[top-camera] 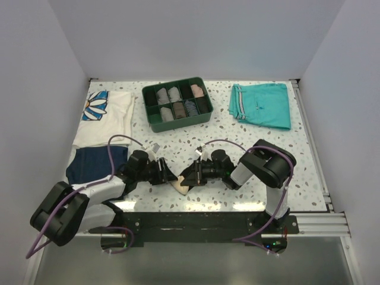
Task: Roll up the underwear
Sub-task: Roll the underwear to the center of the board.
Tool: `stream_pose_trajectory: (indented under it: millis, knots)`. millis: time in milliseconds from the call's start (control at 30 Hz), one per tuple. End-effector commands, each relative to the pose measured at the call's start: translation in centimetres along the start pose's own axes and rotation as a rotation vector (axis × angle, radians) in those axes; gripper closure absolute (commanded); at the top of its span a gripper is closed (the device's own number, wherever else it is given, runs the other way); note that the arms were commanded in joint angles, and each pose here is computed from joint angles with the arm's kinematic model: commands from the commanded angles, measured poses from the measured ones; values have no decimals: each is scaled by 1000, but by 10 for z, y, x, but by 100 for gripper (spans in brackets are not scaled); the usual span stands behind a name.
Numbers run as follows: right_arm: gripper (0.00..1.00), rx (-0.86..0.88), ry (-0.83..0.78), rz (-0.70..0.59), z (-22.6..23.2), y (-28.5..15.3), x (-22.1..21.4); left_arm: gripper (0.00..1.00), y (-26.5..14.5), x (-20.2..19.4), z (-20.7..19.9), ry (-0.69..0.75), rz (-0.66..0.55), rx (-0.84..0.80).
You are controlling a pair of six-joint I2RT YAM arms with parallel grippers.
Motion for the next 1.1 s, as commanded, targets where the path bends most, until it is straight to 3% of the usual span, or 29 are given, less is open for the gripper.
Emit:
stream_pose_trajectory:
  millis: [0, 167, 233, 367, 433, 467, 533, 567, 633, 667, 800, 933, 1067]
  knots:
    - [100, -139, 26, 44, -22, -3, -15, 56, 6, -3, 1, 18, 4, -36]
    - [100, -137, 17, 49, -20, -3, -14, 69, 11, -10, 5, 11, 20, -18]
    - [97, -137, -1, 51, -18, -2, -11, 81, 15, -13, 6, 12, 28, 1]
    - [66, -190, -64, 92, -3, -3, -6, 100, 22, -11, 1, 17, 23, 27]
    - [58, -229, -181, 114, 12, 1, 2, 100, 24, -11, 3, 29, 19, 69]
    - [53, -368, -186, 174, 8, -5, -5, 100, 26, -9, -2, 41, 11, 74]
    - [47, -440, -361, 164, 36, -5, 10, 100, 28, -7, -4, 62, -2, 114]
    - [43, -579, -388, 182, 34, -14, 11, 100, 28, -7, -4, 66, -1, 122]
    - [42, -645, -464, 164, 50, -23, 21, 100, 29, -7, -6, 78, -2, 128]
    - [41, -770, -492, 167, 46, -34, 23, 100, 29, -7, -7, 80, 0, 127]
    - [39, -902, -614, 135, 60, -58, 32, 100, 30, -8, -8, 80, 9, 129]
    - [32, -892, -731, 138, 77, -61, 32, 100, 33, -8, -13, 82, 22, 122]
    - [31, -842, -835, 182, 90, -45, 27, 100, 36, -5, -17, 77, 32, 136]
Point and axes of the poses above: each gripper's point midway between its finger pads, its own y axis out along the fingers, its own z axis along the line the jaws close on, x = y × z, the point moved 9 cm from there along -y, back along the fingers, and after that the axes turned 15 degrees about -y, right-handed, at the moved point
